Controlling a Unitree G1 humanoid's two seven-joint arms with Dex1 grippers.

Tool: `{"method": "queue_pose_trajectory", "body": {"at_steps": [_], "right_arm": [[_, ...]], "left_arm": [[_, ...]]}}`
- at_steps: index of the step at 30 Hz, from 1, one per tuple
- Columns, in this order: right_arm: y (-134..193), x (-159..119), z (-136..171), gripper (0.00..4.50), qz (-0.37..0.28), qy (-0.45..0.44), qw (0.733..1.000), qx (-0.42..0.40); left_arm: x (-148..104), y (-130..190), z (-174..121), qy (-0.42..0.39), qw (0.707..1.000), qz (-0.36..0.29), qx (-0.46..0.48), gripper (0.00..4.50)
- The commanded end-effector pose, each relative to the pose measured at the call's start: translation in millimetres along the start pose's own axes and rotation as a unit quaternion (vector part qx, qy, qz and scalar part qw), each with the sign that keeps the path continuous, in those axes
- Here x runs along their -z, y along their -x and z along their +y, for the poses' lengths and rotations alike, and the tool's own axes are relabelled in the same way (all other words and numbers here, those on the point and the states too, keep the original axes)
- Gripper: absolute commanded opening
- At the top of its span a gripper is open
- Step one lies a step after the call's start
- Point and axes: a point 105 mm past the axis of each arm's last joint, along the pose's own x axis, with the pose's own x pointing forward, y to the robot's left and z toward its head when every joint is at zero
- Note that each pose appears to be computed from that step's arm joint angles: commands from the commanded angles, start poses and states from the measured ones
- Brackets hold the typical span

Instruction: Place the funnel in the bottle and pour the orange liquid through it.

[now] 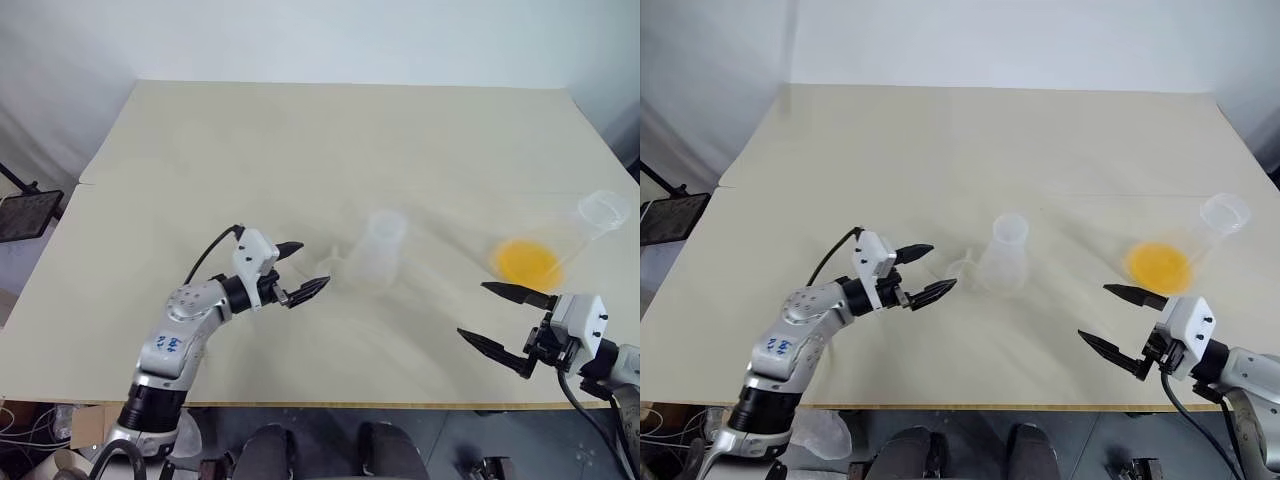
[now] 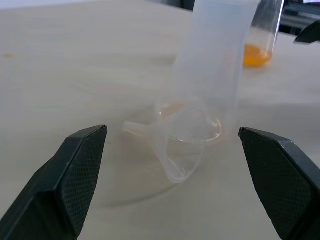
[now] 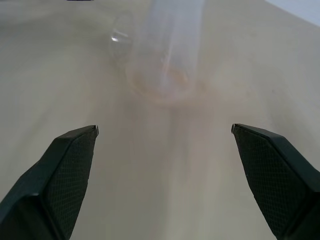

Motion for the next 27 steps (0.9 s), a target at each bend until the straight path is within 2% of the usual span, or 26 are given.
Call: {"method": "queue_pose_trajectory", "body": {"at_steps": [1, 5, 8, 19, 20, 25, 27], "right_arm": [[3, -18, -2, 4.5, -0.028, 0.019, 0.999, 0.024], [4, -20, 3, 4.5, -0.031, 0.014, 0.999, 0.035], [2, -20, 7, 4.5, -0.032, 0.013, 0.999, 0.037], [-5, -23, 9, 4.5, -0.043, 0.01, 0.998, 0.048], [-6, -23, 9, 4.5, -0.043, 0.012, 0.998, 0.049], [-6, -24, 7, 4.5, -0.046, 0.014, 0.997, 0.056], [-6, -24, 7, 4.5, -0.047, 0.014, 0.997, 0.058]], "left_arm": [[6, -12, 2, -0.021, 1.0, 0.016, -0.003, 4.49], [7, -21, 10, -0.016, 0.999, 0.016, -0.025, 4.49], [10, -25, 10, -0.014, 0.999, 0.017, -0.031, 3.86], [4, -25, 7, 0.009, 1.0, -0.002, -0.024, 0.25], [2, -22, 8, 0.011, 1.0, -0.005, -0.024, 0.03], [-18, -9, 4, 0.017, 0.999, -0.038, 0.022, 0.03], [-37, -2, 9, 0.026, 0.997, -0.065, 0.038, 0.03]]}}
